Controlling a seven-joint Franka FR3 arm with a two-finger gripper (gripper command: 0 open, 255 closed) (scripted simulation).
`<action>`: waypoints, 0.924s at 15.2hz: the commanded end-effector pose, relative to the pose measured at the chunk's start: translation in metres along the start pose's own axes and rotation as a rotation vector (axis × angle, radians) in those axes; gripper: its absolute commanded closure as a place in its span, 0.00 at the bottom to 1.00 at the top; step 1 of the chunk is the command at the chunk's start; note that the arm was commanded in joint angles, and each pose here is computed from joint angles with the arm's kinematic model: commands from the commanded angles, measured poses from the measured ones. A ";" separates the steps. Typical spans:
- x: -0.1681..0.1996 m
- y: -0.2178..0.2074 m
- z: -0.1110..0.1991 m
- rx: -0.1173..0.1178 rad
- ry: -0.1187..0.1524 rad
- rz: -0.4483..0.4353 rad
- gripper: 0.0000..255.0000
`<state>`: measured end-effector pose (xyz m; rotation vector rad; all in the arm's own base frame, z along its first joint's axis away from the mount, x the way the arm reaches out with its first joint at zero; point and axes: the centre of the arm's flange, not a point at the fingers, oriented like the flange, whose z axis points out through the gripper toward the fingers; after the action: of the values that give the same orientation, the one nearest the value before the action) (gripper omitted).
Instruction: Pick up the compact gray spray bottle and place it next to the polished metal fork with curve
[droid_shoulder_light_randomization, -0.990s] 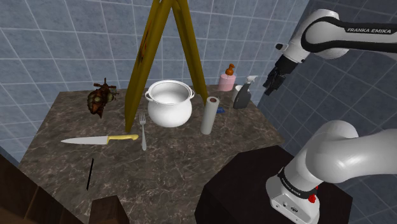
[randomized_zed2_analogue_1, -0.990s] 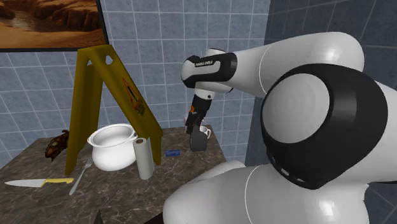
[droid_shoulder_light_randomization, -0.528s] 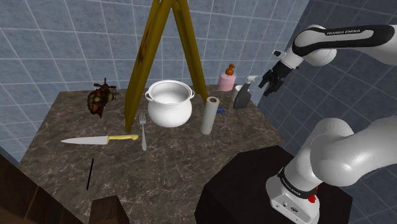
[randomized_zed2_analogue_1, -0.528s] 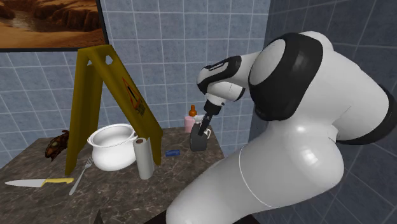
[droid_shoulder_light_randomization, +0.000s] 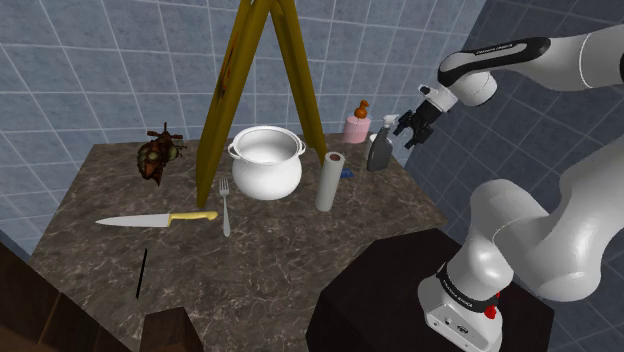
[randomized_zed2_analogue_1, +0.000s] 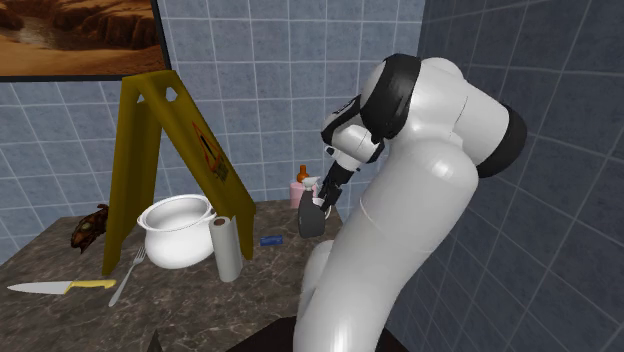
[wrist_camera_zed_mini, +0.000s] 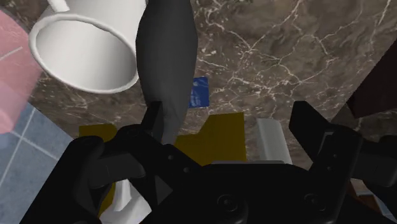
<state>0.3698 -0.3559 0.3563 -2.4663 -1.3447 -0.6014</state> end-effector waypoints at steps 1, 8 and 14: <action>-0.010 0.024 0.013 0.015 0.025 -0.069 0.00; -0.015 0.040 0.046 0.023 0.042 -0.109 0.00; -0.014 0.040 0.059 0.023 0.042 -0.109 0.00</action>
<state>0.4099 -0.3629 0.2961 -2.3611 -1.4691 -0.6552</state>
